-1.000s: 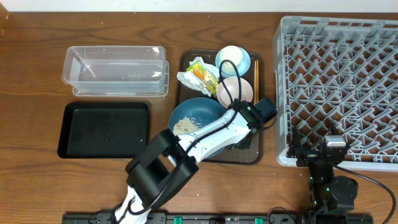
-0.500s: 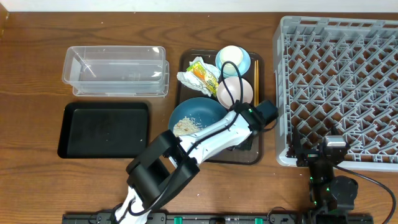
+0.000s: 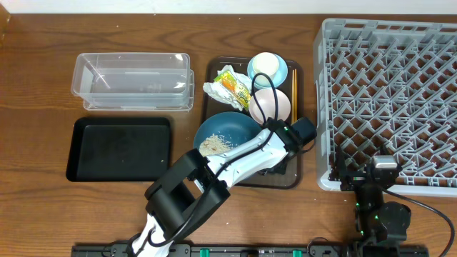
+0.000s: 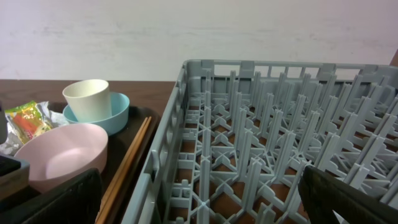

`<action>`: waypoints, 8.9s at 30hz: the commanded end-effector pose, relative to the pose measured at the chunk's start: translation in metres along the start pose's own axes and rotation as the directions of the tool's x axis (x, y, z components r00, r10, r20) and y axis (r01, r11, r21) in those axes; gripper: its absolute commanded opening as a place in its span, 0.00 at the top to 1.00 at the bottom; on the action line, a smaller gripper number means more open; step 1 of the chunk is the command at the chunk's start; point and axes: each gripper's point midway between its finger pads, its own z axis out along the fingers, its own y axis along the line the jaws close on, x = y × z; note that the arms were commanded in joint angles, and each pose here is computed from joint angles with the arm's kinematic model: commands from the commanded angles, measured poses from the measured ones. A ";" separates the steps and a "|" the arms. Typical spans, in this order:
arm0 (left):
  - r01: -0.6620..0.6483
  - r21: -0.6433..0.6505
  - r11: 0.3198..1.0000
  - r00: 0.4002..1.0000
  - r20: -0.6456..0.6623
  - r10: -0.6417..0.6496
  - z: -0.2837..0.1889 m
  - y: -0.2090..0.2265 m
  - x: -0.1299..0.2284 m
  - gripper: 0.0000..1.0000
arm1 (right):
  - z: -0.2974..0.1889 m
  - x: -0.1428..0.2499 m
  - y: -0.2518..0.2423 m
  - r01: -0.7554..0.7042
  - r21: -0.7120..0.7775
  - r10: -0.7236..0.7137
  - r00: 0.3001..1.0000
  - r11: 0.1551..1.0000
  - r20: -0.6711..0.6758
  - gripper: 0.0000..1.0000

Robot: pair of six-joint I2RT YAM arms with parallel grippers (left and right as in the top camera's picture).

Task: Sort waste into correct bins and load items into the dishwasher rack
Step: 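Grasp the blue plate's rim with the left gripper, then lift the blue plate and carry it over the black tray, then tilt the blue plate to dump the rice onto the black tray, then carry the blue plate back and set it on the brown tray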

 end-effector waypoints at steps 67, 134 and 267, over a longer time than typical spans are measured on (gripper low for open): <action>0.385 0.738 0.553 0.797 0.035 -0.602 -0.208 0.260 -0.054 0.94 | 0.000 0.001 -0.001 0.012 0.002 -0.012 1.000 1.000 -0.005 0.01; 0.268 0.939 0.217 0.641 -0.005 -0.768 -0.211 0.353 -0.017 0.94 | 0.000 0.001 -0.001 0.012 0.002 -0.012 1.000 1.000 -0.005 0.01; 0.093 0.401 0.911 0.969 0.172 -0.175 -0.122 0.059 -0.056 0.45 | 0.000 0.002 -0.001 0.012 0.002 -0.012 1.000 1.000 -0.005 0.01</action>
